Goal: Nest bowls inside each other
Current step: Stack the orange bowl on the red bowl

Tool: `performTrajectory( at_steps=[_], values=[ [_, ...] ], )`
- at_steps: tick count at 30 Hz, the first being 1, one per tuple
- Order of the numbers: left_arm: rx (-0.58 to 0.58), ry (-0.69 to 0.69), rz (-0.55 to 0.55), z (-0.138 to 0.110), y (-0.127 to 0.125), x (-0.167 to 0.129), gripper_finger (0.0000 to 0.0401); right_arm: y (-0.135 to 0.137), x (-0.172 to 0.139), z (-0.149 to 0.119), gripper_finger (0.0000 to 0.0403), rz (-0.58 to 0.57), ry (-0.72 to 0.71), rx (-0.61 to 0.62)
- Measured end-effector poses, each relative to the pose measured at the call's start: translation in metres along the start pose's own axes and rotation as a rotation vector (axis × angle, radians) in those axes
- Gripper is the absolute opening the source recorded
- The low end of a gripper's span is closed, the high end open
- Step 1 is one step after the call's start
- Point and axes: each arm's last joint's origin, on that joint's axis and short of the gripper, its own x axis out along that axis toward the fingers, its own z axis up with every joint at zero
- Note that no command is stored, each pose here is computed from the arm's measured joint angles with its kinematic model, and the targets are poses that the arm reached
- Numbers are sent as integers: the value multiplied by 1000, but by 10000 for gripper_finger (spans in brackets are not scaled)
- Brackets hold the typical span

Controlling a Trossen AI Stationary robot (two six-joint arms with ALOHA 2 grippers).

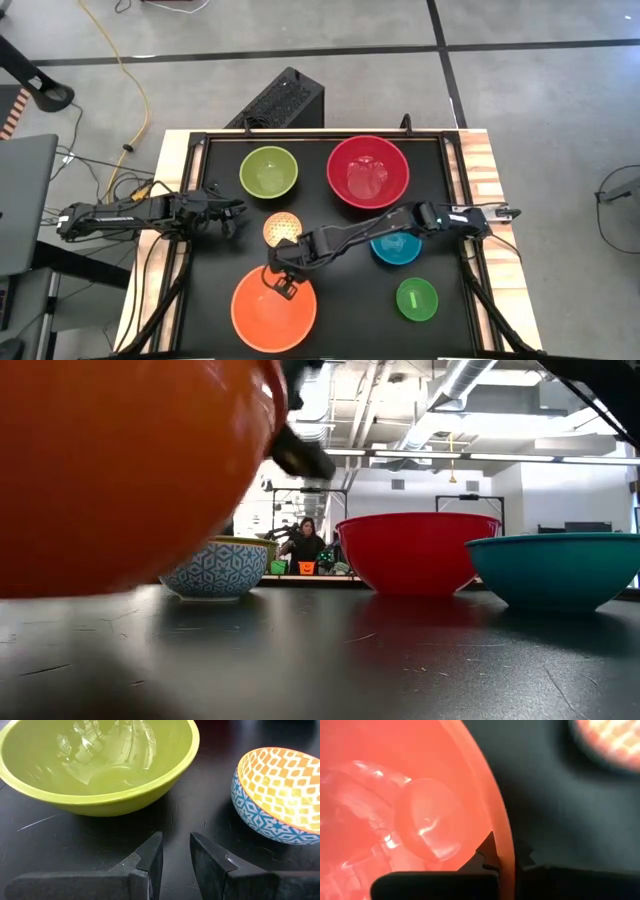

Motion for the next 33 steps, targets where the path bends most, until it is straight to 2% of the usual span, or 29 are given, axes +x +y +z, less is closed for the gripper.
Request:
performTrajectory(
  at_steps=[3,6,10,13,18,23,27,33],
  values=[
    [0,0,0,0,0,0,87,2,-32,4,24,47,-6,-50],
    [0,0,-1,0,0,0,87,-2,-72,6,14,43,-20,-112],
    [0,0,-1,0,0,0,87,-20,-128,7,13,-94,-95,-154],
    [0,0,-1,0,0,0,87,-43,-169,13,13,-210,-160,-151],
    [0,1,-1,0,0,0,87,-91,-221,28,13,-312,-186,-122],
    [0,1,-1,0,0,0,87,-147,-266,40,13,-398,-249,-43],
    [0,1,-1,0,0,0,87,-200,-282,40,13,-468,-262,70],
    [0,0,-1,0,0,0,87,-278,-275,27,12,-358,-332,238]
  ],
)
